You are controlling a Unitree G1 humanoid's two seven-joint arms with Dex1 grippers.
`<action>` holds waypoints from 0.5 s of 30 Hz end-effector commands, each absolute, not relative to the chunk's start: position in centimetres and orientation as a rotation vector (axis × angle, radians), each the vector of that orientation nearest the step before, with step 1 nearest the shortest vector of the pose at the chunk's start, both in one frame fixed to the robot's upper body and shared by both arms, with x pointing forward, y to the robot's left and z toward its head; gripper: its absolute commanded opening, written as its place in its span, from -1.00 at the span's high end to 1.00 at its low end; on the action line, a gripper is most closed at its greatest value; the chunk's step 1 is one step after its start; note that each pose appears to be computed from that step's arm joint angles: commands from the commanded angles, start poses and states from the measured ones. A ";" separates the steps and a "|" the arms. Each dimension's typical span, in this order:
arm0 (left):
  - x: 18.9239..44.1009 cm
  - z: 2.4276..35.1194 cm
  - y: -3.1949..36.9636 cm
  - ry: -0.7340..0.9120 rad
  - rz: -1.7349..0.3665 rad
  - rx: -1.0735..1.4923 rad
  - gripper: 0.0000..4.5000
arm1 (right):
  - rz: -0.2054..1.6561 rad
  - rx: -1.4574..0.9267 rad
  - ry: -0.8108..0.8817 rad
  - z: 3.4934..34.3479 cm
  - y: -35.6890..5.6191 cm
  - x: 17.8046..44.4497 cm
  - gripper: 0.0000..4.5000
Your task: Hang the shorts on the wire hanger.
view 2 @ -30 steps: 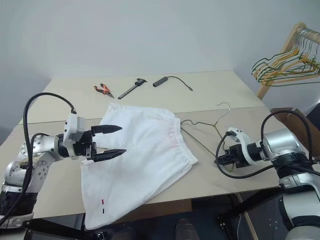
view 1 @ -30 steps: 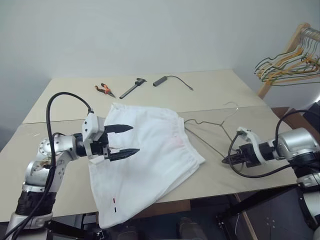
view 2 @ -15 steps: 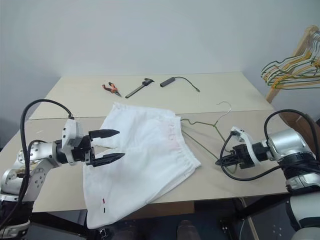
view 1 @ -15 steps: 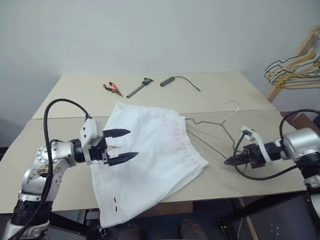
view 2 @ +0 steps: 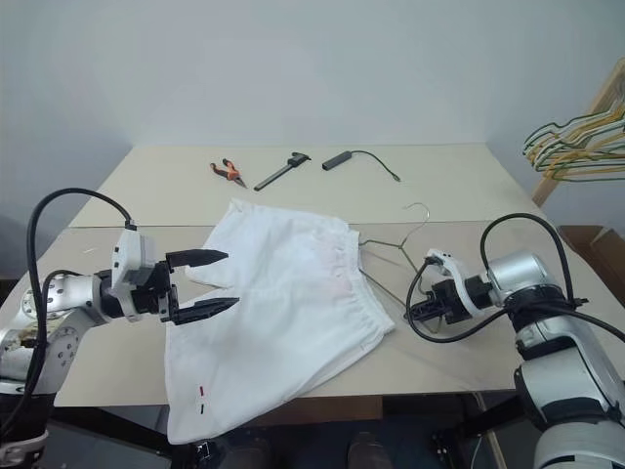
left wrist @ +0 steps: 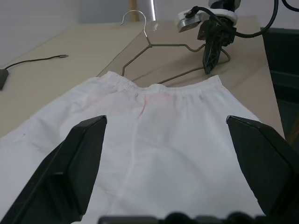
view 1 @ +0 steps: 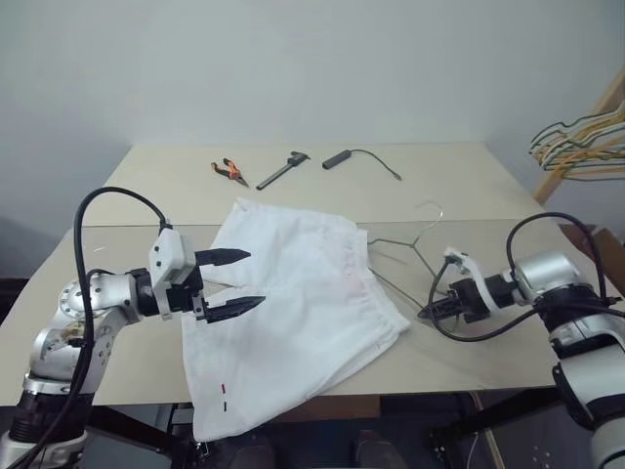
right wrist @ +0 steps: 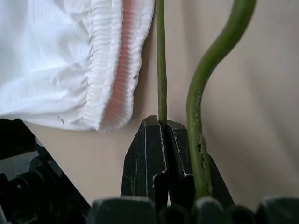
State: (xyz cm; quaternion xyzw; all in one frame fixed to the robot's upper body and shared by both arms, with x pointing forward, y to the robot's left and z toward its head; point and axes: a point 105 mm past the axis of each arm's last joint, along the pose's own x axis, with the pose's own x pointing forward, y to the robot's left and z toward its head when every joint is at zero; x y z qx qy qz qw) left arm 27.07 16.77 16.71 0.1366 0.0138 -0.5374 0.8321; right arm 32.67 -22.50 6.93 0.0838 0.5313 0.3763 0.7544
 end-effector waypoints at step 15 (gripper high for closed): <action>26.2 17.7 17.3 -0.003 -1.099 0.314 -0.98 | 0.895 0.166 1.080 8.5 -21.4 34.9 1.00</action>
